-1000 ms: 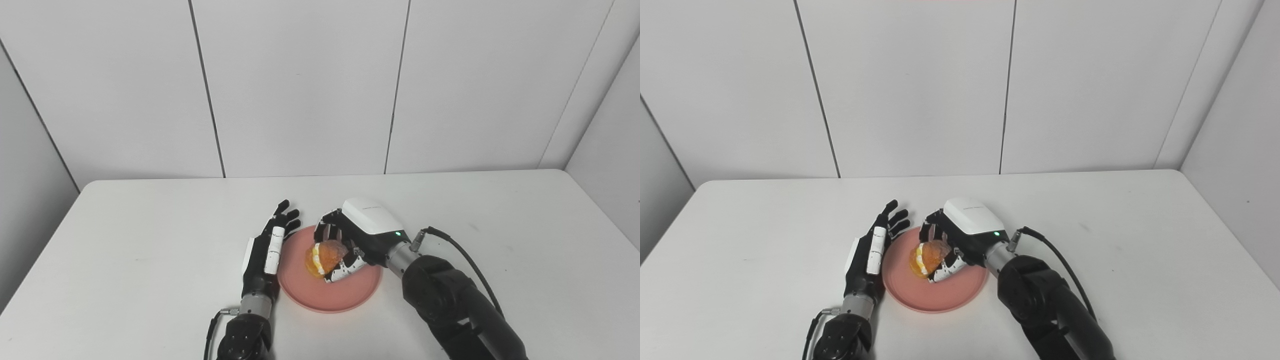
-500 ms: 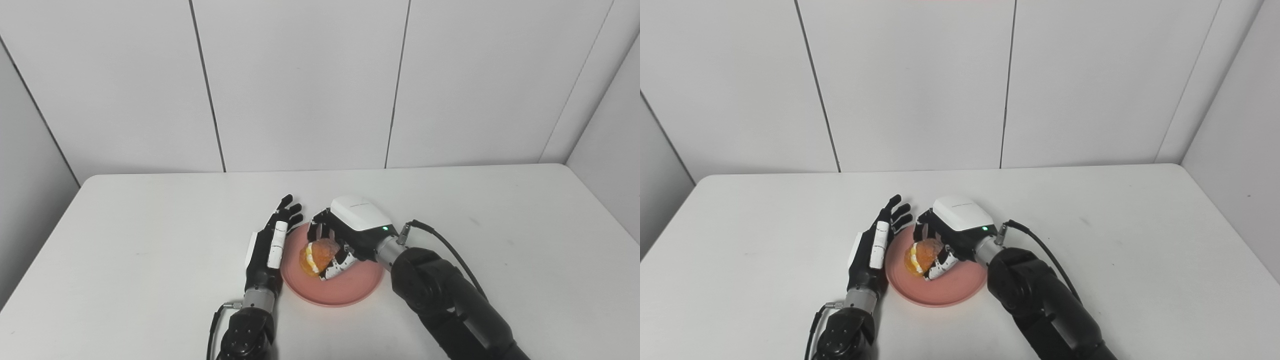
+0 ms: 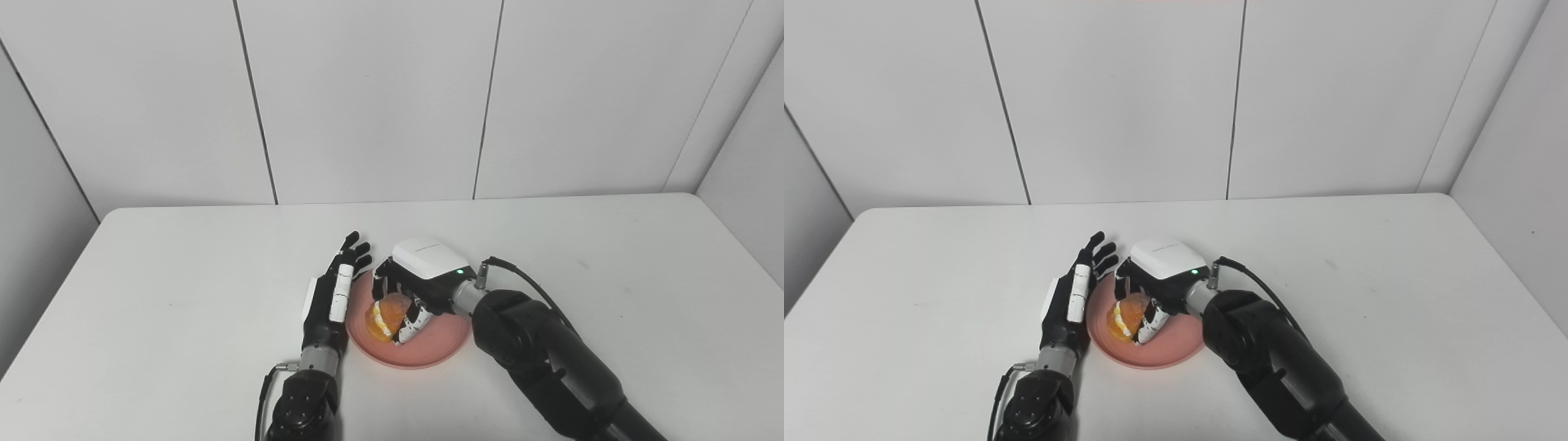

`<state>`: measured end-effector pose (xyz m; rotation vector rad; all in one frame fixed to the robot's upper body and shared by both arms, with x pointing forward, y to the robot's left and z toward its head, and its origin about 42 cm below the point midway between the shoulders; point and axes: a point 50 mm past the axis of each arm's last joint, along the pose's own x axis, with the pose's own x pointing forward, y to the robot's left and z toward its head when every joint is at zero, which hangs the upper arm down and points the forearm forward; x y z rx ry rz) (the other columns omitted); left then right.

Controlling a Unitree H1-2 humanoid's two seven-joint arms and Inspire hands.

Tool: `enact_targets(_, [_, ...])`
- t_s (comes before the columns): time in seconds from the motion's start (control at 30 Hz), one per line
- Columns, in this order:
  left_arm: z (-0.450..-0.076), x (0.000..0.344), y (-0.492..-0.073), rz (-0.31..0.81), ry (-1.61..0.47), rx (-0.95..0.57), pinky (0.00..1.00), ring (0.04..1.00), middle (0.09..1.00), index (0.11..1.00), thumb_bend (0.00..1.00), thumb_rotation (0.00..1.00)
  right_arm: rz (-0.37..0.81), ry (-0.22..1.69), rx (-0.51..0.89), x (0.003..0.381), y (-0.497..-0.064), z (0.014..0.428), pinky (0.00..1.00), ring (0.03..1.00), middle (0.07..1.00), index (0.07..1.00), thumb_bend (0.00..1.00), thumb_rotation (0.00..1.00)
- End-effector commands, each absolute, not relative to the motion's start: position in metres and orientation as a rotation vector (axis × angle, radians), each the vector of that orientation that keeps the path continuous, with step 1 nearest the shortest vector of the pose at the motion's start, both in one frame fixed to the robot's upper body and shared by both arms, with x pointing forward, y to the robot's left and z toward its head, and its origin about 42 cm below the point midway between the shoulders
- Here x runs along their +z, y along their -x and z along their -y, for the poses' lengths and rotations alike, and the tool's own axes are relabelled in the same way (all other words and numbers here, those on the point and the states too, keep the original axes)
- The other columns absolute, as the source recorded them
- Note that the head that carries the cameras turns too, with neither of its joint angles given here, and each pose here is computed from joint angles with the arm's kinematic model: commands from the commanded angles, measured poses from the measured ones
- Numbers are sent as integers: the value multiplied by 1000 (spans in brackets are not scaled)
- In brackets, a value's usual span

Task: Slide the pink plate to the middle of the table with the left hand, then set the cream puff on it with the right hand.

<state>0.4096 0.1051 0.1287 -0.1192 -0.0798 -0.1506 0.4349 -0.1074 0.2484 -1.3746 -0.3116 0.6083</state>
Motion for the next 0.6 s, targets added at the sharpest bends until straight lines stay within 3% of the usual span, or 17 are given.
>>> enact_targets(0.0, [-106, 89, -390, -109, 118, -146, 838, 882, 881, 898, 804, 982, 359, 1405, 573, 275, -440, 105, 407, 507, 555, 481, 527, 75])
enact_targets(0.03, [-106, 89, -390, -109, 120, -146, 840, 884, 880, 898, 802, 980, 350, 1411, 578, 275, -439, 105, 435, 538, 600, 488, 525, 125])
enact_targets(0.13, [-106, 90, -390, -108, 123, -148, 843, 887, 881, 897, 797, 979, 343, 1432, 580, 274, -439, 107, 499, 624, 666, 493, 524, 148])
enact_targets(0.17, [-106, 90, -390, -106, 121, -149, 842, 888, 882, 897, 797, 979, 343, 1434, 576, 275, -439, 107, 518, 651, 684, 556, 737, 194])
enact_targets(0.2, [-106, 90, -391, -106, 119, -150, 838, 890, 883, 896, 796, 981, 343, 1428, 570, 275, -438, 107, 554, 682, 704, 596, 855, 226])
enact_targets(0.27, [-107, 89, -391, -105, 119, -153, 832, 896, 887, 896, 797, 980, 345, 1418, 559, 276, -438, 108, 618, 730, 738, 638, 970, 256])
enact_targets(0.33, [-107, 89, -391, -106, 117, -152, 826, 896, 886, 893, 797, 979, 348, 1417, 555, 278, -438, 109, 672, 761, 761, 658, 995, 267])
enact_targets(0.57, [-107, 89, -391, -106, 117, -158, 841, 906, 891, 894, 797, 981, 363, 1392, 548, 282, -437, 114, 723, 782, 775, 670, 1000, 276])
